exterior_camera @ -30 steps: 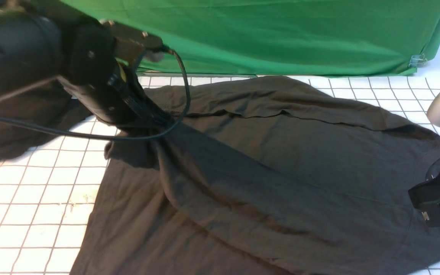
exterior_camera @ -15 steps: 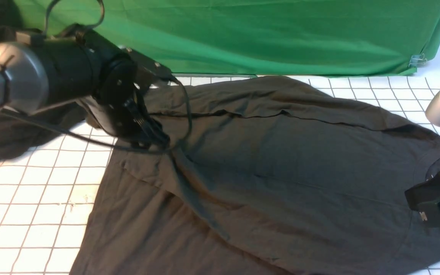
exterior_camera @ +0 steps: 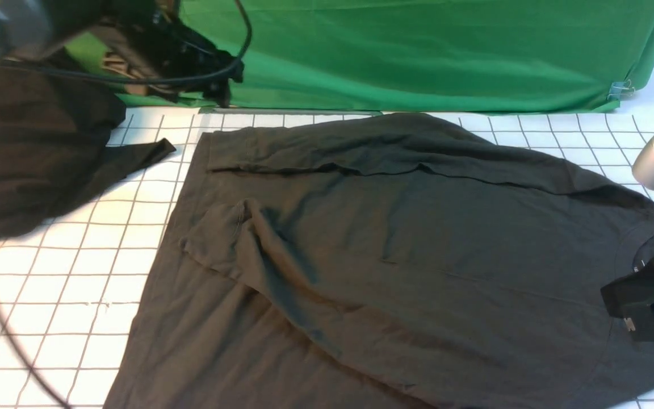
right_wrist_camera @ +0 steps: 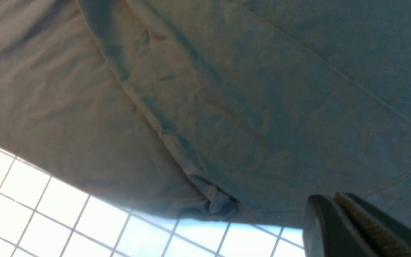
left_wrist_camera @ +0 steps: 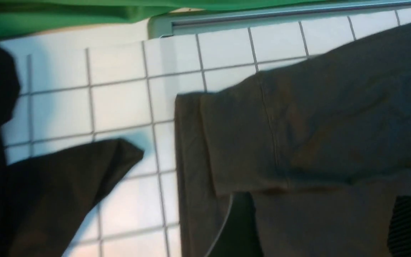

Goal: Fold a long-sleeved shirt over a white checkered tablecloth.
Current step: 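Grab the top left corner of the dark shirt with the left gripper, then fold the left side of the dark shirt inward over its body with the left gripper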

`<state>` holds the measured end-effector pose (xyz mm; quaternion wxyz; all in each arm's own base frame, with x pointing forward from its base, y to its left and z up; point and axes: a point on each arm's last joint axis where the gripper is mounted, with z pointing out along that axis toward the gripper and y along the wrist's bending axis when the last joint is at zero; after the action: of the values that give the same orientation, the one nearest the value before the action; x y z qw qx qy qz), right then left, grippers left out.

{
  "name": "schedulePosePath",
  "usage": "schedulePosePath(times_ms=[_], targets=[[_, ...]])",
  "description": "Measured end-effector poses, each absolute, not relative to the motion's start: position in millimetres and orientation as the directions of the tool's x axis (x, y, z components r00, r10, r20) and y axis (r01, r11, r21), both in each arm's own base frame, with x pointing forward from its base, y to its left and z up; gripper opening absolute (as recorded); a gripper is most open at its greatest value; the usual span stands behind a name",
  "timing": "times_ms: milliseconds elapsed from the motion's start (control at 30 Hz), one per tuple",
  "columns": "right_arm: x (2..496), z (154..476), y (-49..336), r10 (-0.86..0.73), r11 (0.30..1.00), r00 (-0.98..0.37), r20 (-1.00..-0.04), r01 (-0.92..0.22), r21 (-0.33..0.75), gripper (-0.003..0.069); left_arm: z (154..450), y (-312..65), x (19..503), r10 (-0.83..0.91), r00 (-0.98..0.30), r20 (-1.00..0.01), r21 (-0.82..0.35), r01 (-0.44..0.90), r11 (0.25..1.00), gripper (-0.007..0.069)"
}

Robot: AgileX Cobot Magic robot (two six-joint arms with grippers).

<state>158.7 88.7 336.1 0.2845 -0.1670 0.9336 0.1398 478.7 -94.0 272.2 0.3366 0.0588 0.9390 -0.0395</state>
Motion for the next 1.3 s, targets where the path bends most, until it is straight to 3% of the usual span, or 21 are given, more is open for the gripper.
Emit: schedulePosePath(times_ms=[433, 700, 767, 833, 900, 933, 967, 1000, 1100, 1300], targets=[[156.9, 334.9, 88.2, -0.242, 0.905, -0.793, -0.559, -0.392, 0.166, 0.0038, 176.1, -95.6, 519.6, 0.046, -0.848, -0.529, -0.042, 0.081, 0.996, 0.0483], [156.9, 334.9, 88.2, -0.243, 0.905, -0.793, -0.559, -0.393, 0.165, 0.0043, 165.7, -95.5, 523.6, 0.047, -0.84, -0.54, -0.039, 0.081, 0.996, 0.0475], [156.9, 334.9, 88.2, -0.243, 0.905, -0.793, -0.559, -0.393, 0.165, 0.0043, 165.0, -95.9, 523.9, 0.036, -0.841, -0.54, -0.052, 0.076, 0.996, 0.0449], [156.9, 334.9, 88.2, -0.243, 0.905, -0.793, -0.559, -0.393, 0.165, 0.0043, 165.1, -96.3, 523.9, 0.032, -0.841, -0.54, -0.058, 0.075, 0.995, 0.0375], [156.9, 334.9, 88.2, -0.243, 0.905, -0.793, -0.559, -0.393, 0.165, 0.0043, 165.4, -96.3, 523.9, 0.035, -0.841, -0.54, -0.057, 0.079, 0.995, 0.024], [156.9, 334.9, 88.2, -0.243, 0.905, -0.793, -0.559, -0.393, 0.165, 0.0043, 165.3, -96.4, 523.8, 0.036, -0.841, -0.539, -0.058, 0.079, 0.995, 0.0227], [156.9, 334.9, 88.2, -0.243, 0.905, -0.793, -0.559, -0.393, 0.165, 0.0043, 166.7, -96.5, 523.7, 0.051, -0.843, -0.536, -0.051, 0.092, 0.994, 0.0121], [156.9, 334.9, 88.2, -0.243, 0.905, -0.793, -0.559, -0.393, 0.165, 0.0044, 168.0, -96.4, 523.7, 0.065, -0.844, -0.533, -0.042, 0.104, 0.994, 0.0072], [156.8, 334.8, 88.2, -0.243, 0.905, -0.794, -0.557, -0.393, 0.165, 0.0048, 173.3, -96.5, 524.0, 0.09, -0.845, -0.527, -0.029, 0.124, 0.992, 0.0034], [156.7, 334.7, 88.1, -0.244, 0.905, -0.794, -0.556, -0.394, 0.164, 0.0053, 208.5, -97.5, 526.3, 0.115, -0.84, -0.53, -0.021, 0.149, 0.989, 0.0033]])
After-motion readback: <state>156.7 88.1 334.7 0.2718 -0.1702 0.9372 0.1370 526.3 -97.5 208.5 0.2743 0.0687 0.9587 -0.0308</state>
